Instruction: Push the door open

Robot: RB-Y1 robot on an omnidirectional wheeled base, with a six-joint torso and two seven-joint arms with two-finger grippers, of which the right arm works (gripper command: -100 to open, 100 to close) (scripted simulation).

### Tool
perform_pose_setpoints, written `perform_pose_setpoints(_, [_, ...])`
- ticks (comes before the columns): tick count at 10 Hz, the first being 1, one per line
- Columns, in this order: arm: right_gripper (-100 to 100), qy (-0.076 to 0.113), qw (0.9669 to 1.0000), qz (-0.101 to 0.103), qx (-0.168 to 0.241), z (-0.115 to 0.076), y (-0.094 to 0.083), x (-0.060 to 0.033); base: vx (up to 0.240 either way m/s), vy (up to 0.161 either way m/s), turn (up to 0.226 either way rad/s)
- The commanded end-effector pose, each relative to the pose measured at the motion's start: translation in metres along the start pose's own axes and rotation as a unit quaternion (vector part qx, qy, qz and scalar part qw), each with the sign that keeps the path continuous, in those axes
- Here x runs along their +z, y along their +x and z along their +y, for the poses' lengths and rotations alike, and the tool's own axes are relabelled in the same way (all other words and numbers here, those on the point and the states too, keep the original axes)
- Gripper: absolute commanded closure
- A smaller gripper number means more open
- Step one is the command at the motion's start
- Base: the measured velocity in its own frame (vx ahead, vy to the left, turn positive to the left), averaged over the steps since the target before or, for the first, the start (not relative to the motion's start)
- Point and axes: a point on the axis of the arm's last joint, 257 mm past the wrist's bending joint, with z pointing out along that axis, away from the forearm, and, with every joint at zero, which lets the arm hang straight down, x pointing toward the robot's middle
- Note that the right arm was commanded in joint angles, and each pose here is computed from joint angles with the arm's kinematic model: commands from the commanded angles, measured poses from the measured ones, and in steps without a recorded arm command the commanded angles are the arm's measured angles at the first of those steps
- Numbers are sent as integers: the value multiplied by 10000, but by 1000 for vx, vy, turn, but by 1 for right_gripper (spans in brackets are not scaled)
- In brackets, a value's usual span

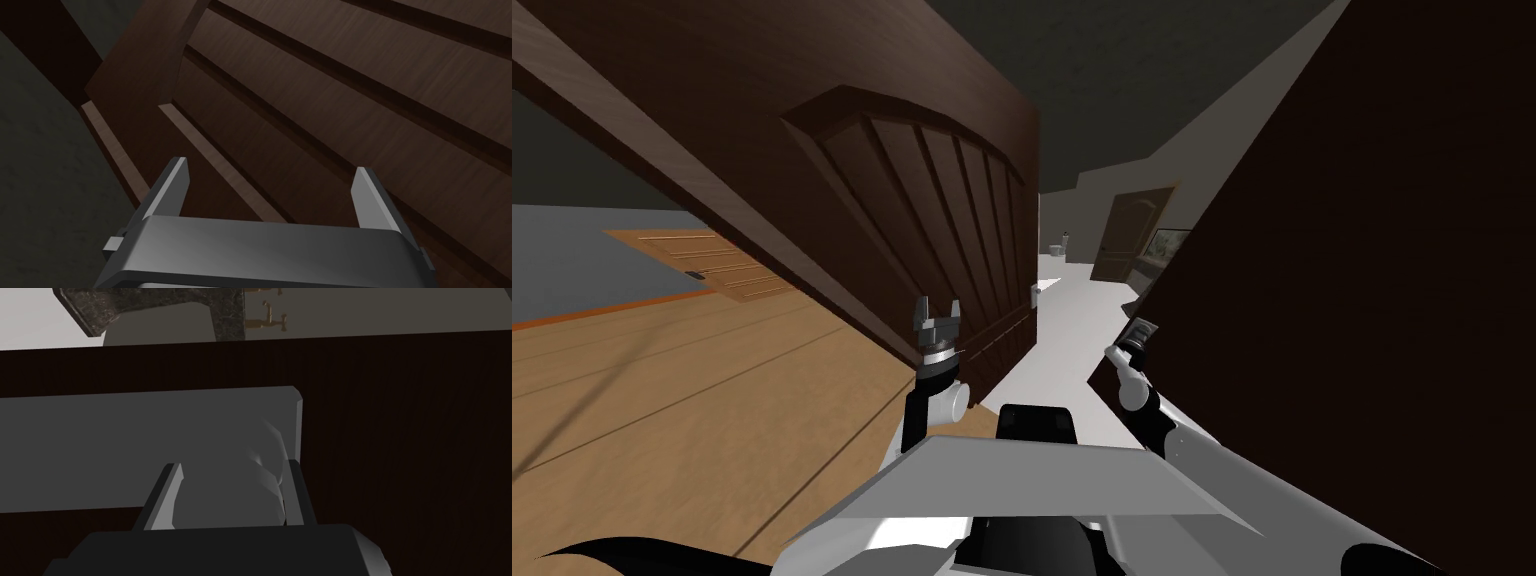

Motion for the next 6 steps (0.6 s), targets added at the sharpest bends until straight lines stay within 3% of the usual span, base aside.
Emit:
perform_pose_setpoints(1, [100,-135,9997,-222,-16,92,-139,41,101,-109,-7])
perform_pose_setpoints(4, [100,-160,9991,-397,-9,107,-208,27,74,-84,20])
perform_pose_setpoints(6, [100,-183,9976,-670,-6,121,-316,-3,114,-122,21])
